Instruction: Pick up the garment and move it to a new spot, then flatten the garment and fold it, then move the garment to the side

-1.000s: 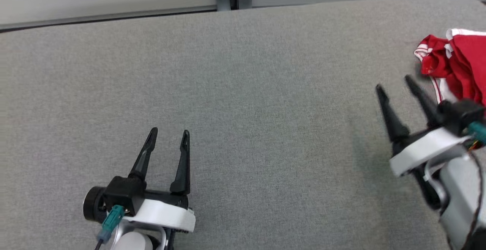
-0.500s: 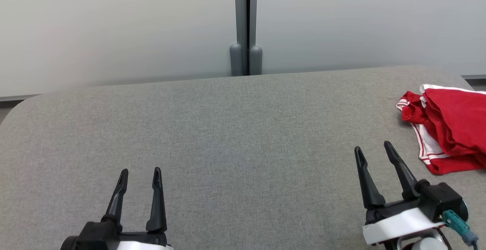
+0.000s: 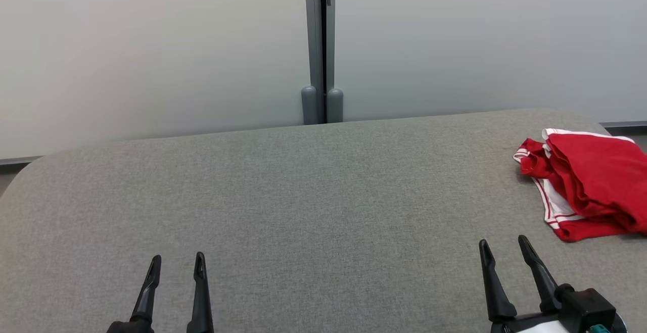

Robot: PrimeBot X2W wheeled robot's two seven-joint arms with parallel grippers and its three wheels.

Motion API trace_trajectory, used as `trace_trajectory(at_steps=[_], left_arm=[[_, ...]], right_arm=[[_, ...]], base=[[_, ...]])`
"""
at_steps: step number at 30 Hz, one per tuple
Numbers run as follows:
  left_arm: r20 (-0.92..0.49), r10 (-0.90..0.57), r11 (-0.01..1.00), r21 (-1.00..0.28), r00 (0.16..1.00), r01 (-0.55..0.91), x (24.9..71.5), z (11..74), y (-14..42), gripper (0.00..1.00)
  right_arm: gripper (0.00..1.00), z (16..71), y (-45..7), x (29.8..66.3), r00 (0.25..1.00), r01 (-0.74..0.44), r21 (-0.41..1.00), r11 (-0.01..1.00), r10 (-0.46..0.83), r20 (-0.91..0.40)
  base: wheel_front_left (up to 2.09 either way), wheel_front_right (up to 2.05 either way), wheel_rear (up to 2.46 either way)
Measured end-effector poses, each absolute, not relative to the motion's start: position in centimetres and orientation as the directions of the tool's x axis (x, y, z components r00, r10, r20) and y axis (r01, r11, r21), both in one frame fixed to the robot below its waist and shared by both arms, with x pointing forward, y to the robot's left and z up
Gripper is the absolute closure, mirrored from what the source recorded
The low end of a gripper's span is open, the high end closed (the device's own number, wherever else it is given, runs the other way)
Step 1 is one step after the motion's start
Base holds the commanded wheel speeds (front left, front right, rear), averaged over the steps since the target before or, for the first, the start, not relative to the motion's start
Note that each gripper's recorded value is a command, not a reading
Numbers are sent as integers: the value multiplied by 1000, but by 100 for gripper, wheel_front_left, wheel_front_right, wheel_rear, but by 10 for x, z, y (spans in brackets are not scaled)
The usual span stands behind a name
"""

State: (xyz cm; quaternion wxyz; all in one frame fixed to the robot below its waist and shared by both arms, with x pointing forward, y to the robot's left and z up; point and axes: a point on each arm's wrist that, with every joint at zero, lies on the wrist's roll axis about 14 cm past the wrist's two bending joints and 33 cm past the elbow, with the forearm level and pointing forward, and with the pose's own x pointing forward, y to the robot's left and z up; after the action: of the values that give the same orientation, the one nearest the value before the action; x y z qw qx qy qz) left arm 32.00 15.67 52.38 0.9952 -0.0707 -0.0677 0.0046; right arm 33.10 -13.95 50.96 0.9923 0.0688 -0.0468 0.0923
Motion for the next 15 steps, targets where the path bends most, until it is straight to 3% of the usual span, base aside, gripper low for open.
trace_trajectory(at_steps=[13,14,15], left_arm=[[123,-3,991,-130,992,19,322,520,151,0],[115,-3,991,-131,993,18,321,518,151,100],[115,-3,991,-131,993,18,321,518,151,100]], right_arm=[[0,509,-150,329,984,-154,124,980,142,105],[100,507,-150,328,985,-154,127,980,142,98],[100,507,-150,328,985,-154,127,980,142,98]], base=[[0,0,0],[0,0,0],[0,0,0]])
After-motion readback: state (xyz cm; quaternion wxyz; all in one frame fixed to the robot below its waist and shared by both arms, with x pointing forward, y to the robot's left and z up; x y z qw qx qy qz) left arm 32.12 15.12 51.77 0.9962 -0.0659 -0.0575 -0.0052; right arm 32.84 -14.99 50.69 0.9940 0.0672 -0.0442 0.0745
